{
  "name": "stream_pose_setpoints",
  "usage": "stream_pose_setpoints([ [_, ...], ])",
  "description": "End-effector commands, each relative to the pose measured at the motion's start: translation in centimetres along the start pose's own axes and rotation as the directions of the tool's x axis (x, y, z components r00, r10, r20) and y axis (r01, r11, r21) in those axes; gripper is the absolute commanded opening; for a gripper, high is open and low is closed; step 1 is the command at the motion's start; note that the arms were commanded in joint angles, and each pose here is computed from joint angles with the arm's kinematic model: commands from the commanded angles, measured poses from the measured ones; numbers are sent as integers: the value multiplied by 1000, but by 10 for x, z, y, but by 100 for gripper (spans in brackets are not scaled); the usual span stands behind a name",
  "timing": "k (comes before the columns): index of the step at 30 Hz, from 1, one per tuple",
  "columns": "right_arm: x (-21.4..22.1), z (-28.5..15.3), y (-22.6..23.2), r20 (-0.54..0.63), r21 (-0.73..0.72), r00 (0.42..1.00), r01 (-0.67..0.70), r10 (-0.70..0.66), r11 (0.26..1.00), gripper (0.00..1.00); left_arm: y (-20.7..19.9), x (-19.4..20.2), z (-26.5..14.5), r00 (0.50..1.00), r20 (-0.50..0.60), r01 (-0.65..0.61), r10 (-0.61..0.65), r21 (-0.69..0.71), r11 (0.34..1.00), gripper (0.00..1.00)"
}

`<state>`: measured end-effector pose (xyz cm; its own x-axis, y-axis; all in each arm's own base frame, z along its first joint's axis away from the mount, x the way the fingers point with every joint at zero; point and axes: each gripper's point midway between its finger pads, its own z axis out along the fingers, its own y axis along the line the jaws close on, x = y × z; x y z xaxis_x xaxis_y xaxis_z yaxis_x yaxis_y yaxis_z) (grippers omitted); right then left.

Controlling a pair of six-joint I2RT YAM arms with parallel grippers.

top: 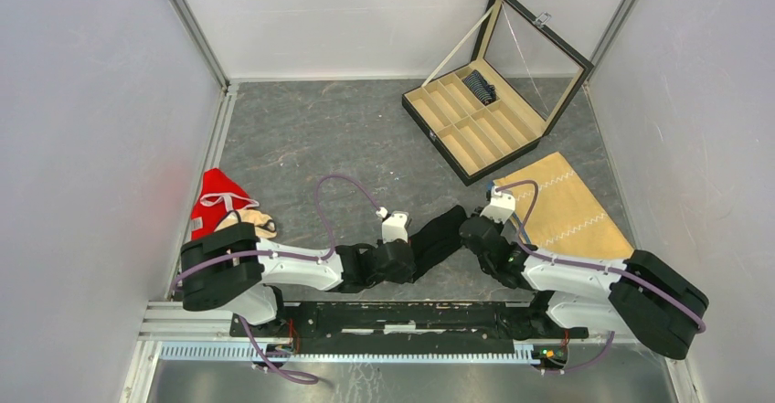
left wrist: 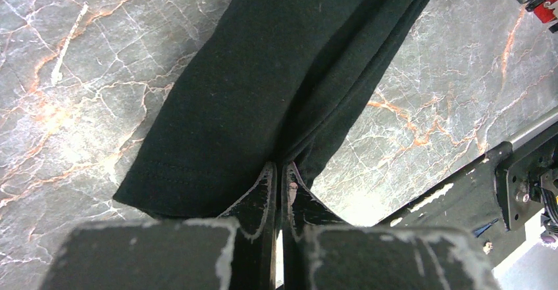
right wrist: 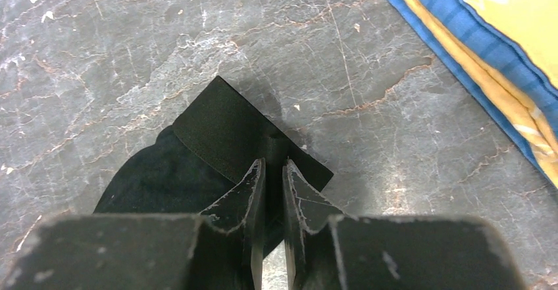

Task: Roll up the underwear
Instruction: Fold the underwear at the center of the board.

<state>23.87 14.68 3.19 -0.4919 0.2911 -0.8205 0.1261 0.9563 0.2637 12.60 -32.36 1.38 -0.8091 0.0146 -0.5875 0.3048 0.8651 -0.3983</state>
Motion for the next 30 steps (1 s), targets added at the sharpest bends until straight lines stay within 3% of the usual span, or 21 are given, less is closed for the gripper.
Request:
stream_pose_setpoints([
  [1, 6, 2, -25, 16, 84, 999, 47, -49, 995, 18, 110, 72, -18, 955, -270, -206, 125, -300, 931, 2],
  [7, 18, 5, -38, -13, 111, 998, 58, -57, 992, 18, 114, 73, -20, 955, -270, -205, 122, -306, 930, 2],
  [13, 11, 5, -31, -18, 92, 997, 71, -69, 993, 29, 108, 71, -19, 953, -270, -216, 136, -293, 932, 2],
  [14, 8, 4, -27, -12, 83, 998, 70, -69, 994, 31, 104, 69, -18, 951, -273, -224, 147, -280, 933, 4],
  [18, -1, 1, -17, -2, 53, 998, 67, -67, 996, 36, 88, 61, -19, 949, -265, -235, 171, -234, 943, 31],
  [21, -2, 1, -15, -6, 45, 998, 60, -59, 997, 37, 75, 52, -22, 952, -248, -231, 182, -188, 955, 44],
  [30, -24, -7, -2, 37, 3, 999, 38, -38, 999, 54, 36, 18, -49, 962, -179, -221, 206, -71, 973, 59],
])
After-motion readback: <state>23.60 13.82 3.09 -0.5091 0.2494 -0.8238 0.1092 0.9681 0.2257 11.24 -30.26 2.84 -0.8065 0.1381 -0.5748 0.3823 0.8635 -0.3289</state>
